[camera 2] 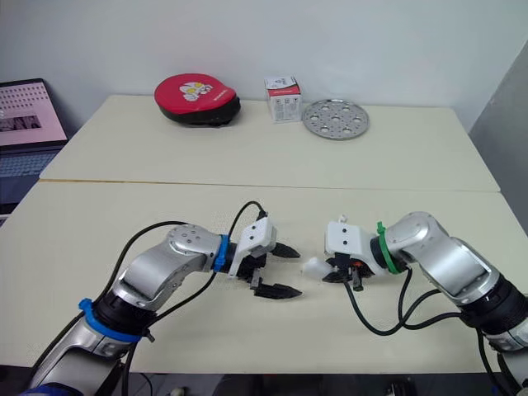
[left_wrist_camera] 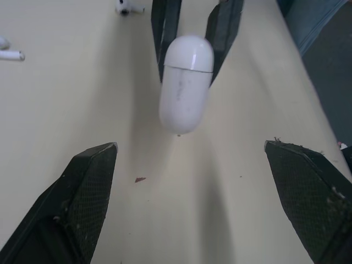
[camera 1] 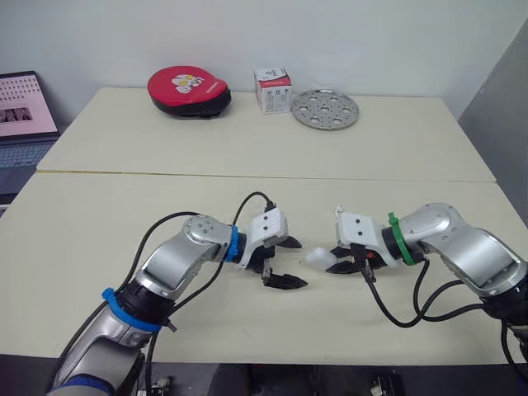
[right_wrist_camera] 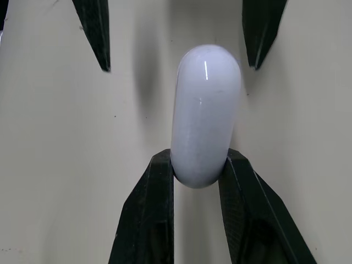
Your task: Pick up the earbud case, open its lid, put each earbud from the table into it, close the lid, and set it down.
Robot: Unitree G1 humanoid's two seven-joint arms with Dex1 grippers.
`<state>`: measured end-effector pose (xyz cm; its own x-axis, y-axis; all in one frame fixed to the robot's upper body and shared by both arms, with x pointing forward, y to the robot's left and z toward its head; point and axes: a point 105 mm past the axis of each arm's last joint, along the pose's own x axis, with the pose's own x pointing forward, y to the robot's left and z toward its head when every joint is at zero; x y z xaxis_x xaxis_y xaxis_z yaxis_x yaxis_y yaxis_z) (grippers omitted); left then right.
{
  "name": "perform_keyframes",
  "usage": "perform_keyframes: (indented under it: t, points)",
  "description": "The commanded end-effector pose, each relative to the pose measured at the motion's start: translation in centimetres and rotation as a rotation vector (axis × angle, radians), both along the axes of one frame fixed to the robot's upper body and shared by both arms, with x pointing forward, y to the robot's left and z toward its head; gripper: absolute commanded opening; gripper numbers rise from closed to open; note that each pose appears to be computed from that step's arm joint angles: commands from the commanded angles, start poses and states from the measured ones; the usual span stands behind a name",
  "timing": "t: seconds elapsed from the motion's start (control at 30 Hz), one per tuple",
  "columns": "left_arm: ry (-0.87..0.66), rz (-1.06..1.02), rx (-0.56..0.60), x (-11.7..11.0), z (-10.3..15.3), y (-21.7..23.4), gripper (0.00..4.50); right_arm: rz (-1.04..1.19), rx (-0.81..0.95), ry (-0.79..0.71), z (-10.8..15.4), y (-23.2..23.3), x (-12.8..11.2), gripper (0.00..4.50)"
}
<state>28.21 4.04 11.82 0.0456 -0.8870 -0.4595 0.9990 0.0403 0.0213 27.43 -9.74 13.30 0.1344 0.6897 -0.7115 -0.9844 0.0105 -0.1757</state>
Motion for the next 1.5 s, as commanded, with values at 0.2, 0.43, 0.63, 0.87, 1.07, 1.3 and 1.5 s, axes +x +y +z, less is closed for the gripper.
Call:
perform_keyframes:
  t: [0.2,0.43,0.63,0.87,1.07,1.3,1.5]
  points:
    - [-0.059,0.045,-0.01,1.4,0.6,-1.5,4.5,0.016,-0.009,-0.026,0.8,0.2,0.1,0.74]
    - [-0.067,0.007,-0.048,0.8,1.2,-2.3,4.32,0.012,-0.012,-0.021,0.5,0.0,0.1,0.74]
    - [-0.071,-0.029,-0.046,0.3,1.0,-2.3,2.71,0.016,-0.01,-0.021,0.3,0.0,0.1,0.74]
    - [-0.078,-0.038,-0.053,0.1,0.8,-2.5,0.81,0.031,-0.016,-0.016,0.1,-0.2,-0.2,0.74]
    - [-0.086,-0.019,-0.04,0.2,0.1,-1.7,0.81,0.039,-0.046,-0.001,0.3,-1.3,-0.4,1.09]
    - [-0.022,0.076,-0.205,0.1,-0.4,-0.2,0.81,0.024,-0.077,-0.078,2.4,-3.6,0.0,3.49]
    - [0.031,0.197,-0.454,-0.4,-0.7,1.2,0.81,0.086,0.064,-0.176,5.2,-2.5,-1.6,4.5]
